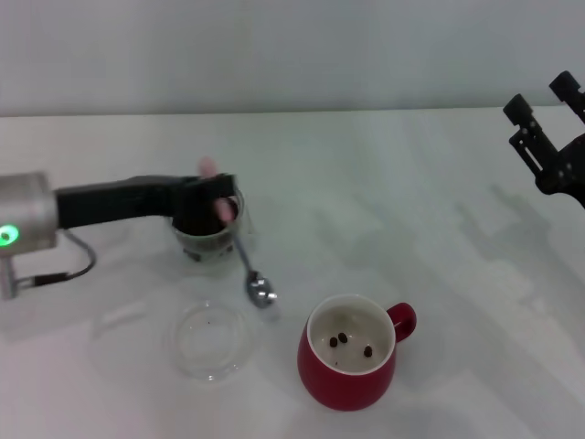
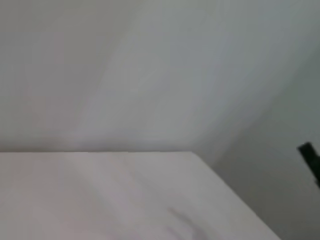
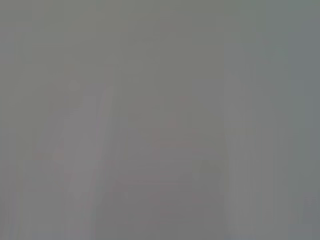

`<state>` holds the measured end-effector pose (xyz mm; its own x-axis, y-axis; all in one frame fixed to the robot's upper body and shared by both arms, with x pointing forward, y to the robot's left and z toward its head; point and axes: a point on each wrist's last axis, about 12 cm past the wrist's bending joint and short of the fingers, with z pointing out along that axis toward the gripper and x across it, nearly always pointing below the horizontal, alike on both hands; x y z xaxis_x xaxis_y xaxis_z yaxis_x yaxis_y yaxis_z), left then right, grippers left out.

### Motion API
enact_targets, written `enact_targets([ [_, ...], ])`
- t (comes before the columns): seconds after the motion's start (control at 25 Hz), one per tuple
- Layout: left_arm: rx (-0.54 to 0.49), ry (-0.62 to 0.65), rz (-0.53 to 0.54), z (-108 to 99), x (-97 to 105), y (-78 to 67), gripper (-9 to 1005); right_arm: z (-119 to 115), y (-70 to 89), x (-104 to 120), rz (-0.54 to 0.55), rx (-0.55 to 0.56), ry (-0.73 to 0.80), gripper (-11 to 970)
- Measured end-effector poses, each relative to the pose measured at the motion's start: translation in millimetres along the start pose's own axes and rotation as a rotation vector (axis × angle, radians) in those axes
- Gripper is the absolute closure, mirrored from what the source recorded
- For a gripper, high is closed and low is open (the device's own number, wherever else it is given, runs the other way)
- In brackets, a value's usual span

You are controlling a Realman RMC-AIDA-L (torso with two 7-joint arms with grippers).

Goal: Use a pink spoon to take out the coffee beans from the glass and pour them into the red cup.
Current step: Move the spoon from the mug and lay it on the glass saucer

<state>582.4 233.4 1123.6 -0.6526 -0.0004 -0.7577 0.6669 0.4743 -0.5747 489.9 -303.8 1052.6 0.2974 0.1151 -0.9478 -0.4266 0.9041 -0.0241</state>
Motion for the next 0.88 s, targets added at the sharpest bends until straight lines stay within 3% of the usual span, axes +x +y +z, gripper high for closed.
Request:
enact_targets([
  [0.24, -0.101, -0.053, -0.098, -34.3, 30.5, 18.1, 867, 2.6, -6.9, -3.1, 0.005, 0.03, -0.018, 303],
  [0.64, -0.156, -0.055, -0.209, -42.0, 60.4, 28.4, 860, -2.0, -17.1, -6.0, 0.04, 0.056, -0.017, 303],
  [0.88, -0.179, -0.074, -0.242, -42.2, 65.8, 33.2, 855, -7.1, -16.4, -5.2, 0.043, 0.064, -0.011, 303],
])
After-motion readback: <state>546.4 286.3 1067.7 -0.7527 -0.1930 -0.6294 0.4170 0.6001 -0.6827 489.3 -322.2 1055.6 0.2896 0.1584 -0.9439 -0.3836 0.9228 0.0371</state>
